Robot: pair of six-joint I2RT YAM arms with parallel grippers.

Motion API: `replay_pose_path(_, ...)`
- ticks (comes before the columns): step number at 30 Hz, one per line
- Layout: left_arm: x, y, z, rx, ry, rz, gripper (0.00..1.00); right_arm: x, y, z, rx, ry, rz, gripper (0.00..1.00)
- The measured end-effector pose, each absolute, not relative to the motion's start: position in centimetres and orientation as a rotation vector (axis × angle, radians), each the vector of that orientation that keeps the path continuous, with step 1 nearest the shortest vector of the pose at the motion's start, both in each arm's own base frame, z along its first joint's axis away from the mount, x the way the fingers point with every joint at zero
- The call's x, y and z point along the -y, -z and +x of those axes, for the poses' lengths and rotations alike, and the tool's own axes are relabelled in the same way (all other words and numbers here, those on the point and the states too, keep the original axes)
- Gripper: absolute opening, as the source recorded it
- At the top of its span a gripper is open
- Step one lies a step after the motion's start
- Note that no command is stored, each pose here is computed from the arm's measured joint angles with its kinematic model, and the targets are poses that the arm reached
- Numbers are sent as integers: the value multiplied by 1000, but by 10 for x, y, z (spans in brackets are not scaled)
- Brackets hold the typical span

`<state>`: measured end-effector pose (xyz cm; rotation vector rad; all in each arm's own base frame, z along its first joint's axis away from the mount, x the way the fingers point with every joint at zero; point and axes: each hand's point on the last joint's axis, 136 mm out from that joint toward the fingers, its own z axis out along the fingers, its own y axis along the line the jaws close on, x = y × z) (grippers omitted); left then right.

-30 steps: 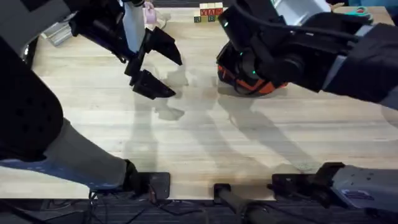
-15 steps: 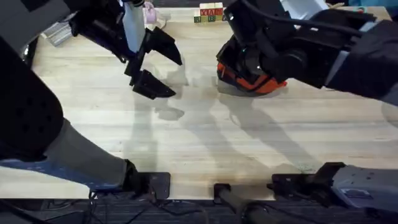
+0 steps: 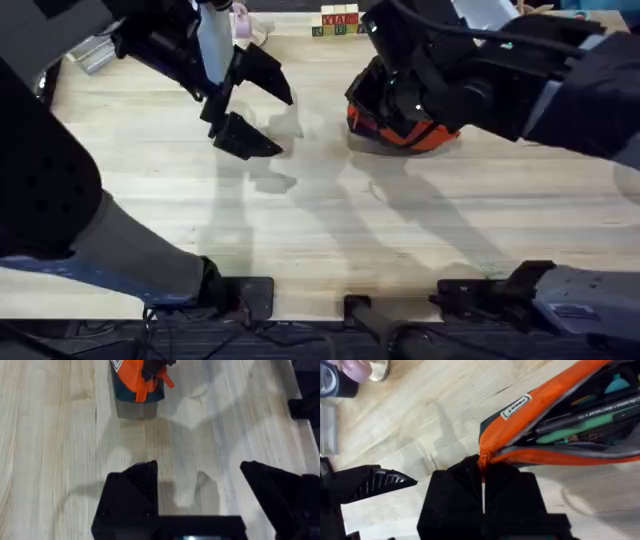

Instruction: Unzip the bag, pick up the pens from the table one at a time and place them inside, then zip the bag closed.

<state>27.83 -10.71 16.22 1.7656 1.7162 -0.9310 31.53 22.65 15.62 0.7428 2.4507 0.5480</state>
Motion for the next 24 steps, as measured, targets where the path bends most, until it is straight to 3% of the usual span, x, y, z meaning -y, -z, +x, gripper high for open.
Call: replay_pose_path(24,107,-160,288,-1681,872,1778,995,-233,-155,312,-2482,-601,738,31)
